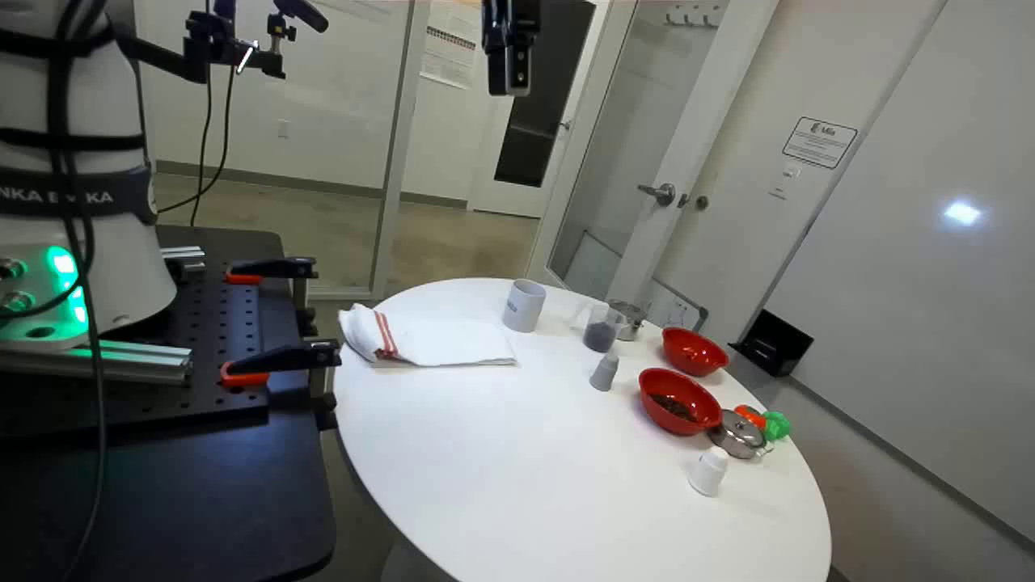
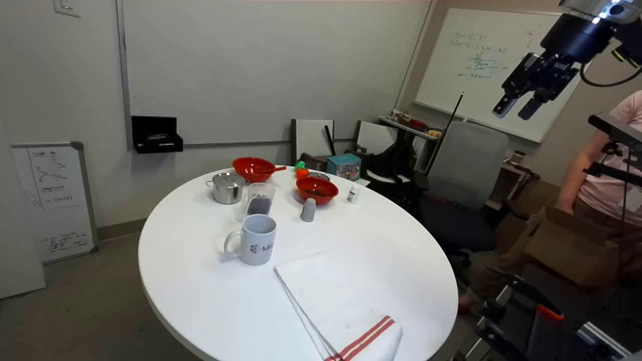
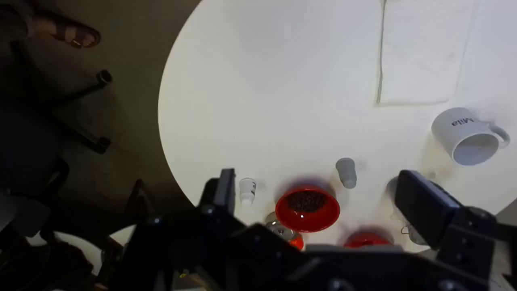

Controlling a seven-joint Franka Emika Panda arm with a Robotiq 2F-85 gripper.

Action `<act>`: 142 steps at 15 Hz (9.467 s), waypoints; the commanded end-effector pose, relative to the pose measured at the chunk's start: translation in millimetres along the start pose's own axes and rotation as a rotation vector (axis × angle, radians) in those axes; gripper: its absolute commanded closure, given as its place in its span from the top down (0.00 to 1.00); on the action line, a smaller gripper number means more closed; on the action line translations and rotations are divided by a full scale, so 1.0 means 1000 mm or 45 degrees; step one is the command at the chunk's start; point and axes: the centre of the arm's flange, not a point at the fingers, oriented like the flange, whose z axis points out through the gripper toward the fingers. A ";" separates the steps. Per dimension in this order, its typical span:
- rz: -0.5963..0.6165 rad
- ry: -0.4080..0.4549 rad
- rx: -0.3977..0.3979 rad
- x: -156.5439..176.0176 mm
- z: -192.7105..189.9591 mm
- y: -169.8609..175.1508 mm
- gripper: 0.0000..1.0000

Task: Put the pot on the right side of the table and open it

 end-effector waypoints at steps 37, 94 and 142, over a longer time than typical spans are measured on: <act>-0.004 -0.035 -0.001 -0.004 0.010 -0.001 1.00; -0.069 -0.047 0.029 0.016 0.016 -0.015 1.00; -0.117 -0.417 0.002 0.123 0.336 -0.085 1.00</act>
